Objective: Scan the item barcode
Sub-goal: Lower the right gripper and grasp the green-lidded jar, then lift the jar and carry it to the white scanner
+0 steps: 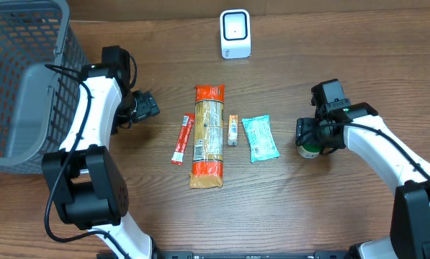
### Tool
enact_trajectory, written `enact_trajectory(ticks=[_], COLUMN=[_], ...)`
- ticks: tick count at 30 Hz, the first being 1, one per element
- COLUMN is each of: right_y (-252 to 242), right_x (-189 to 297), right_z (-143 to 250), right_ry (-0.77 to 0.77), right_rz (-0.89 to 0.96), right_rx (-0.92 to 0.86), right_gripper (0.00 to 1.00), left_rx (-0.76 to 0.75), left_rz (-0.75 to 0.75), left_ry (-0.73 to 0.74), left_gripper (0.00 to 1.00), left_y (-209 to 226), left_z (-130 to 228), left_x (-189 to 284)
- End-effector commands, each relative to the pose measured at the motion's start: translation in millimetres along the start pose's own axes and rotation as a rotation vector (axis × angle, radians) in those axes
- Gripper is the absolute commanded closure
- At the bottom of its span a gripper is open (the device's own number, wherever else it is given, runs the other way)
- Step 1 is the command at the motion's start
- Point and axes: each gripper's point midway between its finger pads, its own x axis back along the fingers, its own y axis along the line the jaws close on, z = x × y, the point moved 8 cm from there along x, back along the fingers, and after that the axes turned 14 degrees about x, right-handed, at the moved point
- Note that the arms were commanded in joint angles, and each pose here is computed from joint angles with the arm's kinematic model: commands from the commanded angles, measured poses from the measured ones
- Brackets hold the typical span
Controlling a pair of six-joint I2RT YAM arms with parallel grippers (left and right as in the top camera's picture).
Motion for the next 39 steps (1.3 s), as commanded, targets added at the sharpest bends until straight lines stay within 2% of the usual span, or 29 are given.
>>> enact_trajectory(ticks=[1, 36, 39], right_y=[-1, -2, -2], right_x=[-8, -18, -18], right_z=[9, 18, 18], right_ry=[0.03, 0.03, 0.03], right_rz=[0.012, 0.013, 0.013], right_rx=[0.003, 0.003, 0.006], right_gripper=[0.23, 0.25, 0.34], left_rx=[-0.021, -0.024, -0.024], left_rz=[0.003, 0.004, 0.004], left_ry=[-0.013, -0.013, -0.013], left_gripper=[0.01, 0.0, 0.0], left_y=[3, 2, 2], left_z=[0, 0, 0], left_x=[4, 4, 4])
